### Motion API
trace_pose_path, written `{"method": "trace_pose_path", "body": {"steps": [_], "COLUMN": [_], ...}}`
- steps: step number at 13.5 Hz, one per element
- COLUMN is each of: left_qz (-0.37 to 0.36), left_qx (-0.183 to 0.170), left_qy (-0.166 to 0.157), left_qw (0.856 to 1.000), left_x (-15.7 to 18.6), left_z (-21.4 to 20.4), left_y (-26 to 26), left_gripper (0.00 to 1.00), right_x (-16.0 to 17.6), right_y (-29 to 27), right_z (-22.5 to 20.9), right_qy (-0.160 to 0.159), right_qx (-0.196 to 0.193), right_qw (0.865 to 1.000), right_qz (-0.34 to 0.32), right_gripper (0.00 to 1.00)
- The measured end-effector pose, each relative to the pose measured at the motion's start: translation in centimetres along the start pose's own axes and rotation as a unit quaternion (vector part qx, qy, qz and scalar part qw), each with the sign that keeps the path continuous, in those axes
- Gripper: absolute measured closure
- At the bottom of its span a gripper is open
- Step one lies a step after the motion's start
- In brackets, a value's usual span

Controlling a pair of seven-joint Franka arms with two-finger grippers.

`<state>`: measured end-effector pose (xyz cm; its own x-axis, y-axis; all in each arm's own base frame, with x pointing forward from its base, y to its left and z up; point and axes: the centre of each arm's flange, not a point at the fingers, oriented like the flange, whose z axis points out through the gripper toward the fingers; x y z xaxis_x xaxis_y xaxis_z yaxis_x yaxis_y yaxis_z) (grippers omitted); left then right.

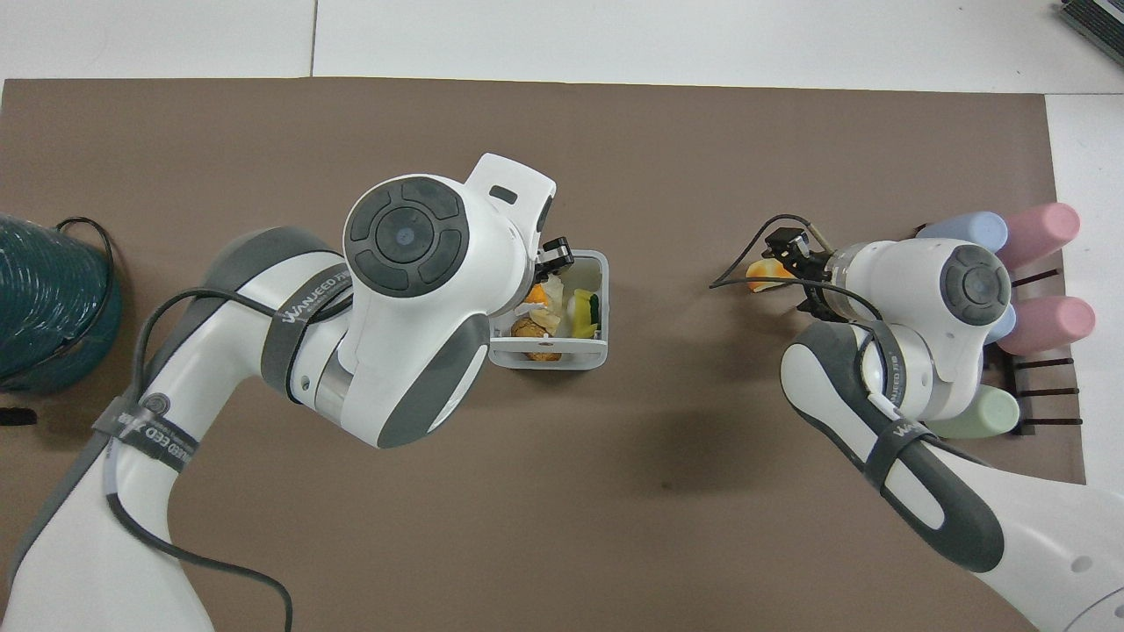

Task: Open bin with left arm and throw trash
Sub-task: 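Lift the sponge with the right gripper while the left gripper retracts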

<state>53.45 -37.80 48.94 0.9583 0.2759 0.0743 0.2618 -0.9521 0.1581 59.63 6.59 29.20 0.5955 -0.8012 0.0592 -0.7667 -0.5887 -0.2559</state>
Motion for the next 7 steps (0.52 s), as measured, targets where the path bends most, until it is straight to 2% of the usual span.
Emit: {"method": "trace_pose_path", "body": {"steps": [3, 4, 5, 7], "left_qz": [0.013, 0.025, 0.039, 0.068], "left_qx": [0.031, 0.040, 0.046, 0.053], "left_qy": [-0.020, -0.027, -0.032, -0.041], "left_qw": [0.999, 0.999, 0.998, 0.995], "left_x": [2.3, 3.8, 5.4, 8.8], "left_z": [-2.4, -3.2, -4.1, -6.1], "left_y": [-2.1, -3.6, -5.3, -9.2], "left_gripper": [0.01, 0.01, 0.01, 0.00], "right_x": [0.8, 1.2, 1.6, 1.7], "right_y": [-1.7, -2.6, -3.4, -4.4], "right_z": [-2.1, -3.3, -4.4, -6.1], "right_qy": [0.014, 0.022, 0.029, 0.037], "right_qx": [0.024, 0.037, 0.048, 0.064], "right_qw": [1.000, 0.999, 0.998, 0.997], "right_qz": [-0.002, -0.003, -0.004, -0.006], "right_gripper": [0.74, 0.83, 0.89, 0.91]}}
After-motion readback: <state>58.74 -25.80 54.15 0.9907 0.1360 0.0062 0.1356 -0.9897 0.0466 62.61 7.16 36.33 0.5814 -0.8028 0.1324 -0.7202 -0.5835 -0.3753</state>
